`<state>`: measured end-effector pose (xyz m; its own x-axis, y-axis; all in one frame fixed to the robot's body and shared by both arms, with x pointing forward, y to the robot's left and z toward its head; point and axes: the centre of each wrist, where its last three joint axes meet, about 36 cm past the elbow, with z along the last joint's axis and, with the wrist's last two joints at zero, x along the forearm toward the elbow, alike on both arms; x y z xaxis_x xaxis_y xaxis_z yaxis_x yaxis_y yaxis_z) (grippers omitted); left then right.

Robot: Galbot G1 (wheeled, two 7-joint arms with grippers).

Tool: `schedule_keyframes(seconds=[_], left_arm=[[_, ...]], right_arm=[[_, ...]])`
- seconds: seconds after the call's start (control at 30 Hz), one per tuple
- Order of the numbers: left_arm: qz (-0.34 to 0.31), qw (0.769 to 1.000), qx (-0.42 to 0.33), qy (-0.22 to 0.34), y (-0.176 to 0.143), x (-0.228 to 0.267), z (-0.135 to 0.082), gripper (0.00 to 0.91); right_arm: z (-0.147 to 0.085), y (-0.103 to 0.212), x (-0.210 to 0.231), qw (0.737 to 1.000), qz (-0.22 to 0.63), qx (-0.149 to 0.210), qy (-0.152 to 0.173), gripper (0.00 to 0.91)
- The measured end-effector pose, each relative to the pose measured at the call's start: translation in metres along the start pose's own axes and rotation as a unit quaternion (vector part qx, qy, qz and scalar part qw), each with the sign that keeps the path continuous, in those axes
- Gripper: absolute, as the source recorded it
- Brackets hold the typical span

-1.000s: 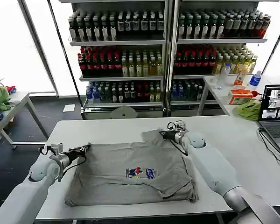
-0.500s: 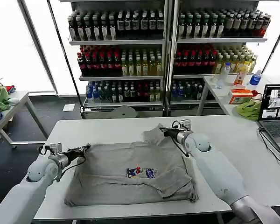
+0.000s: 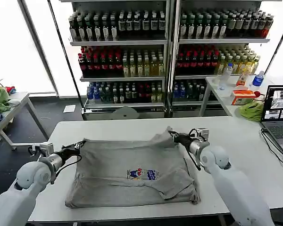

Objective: Fold and organize the clothes.

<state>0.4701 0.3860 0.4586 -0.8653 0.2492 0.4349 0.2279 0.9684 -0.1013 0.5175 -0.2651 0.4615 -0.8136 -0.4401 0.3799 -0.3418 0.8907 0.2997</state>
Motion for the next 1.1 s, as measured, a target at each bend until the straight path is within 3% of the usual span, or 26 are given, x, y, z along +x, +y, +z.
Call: schedule_keyframes(seconds=[0.23, 0.5, 1.07, 1.1], left_arm=[[0.001, 1.0, -0.021, -0.014, -0.016, 0.028, 0.01, 0.01], [0.002, 0.999, -0.044, -0.007, -0.035, 0.06, 0.02, 0.01], [-0.001, 0.998, -0.038, 0.057, -0.061, 0.115, 0.076, 0.02], [-0.001, 0.997, -0.038, 0.06, -0.063, 0.117, 0.079, 0.111]], right_arm=[[0.02, 0.015, 0.052, 1.0, 0.01, -0.02, -0.017, 0.0], [0.041, 0.023, 0.109, 0.999, 0.025, -0.026, -0.013, 0.0], [0.094, 0.049, 0.172, 0.998, 0.031, -0.022, 0.056, 0.0], [0.095, 0.05, 0.174, 0.998, 0.032, -0.02, 0.058, 0.141]])
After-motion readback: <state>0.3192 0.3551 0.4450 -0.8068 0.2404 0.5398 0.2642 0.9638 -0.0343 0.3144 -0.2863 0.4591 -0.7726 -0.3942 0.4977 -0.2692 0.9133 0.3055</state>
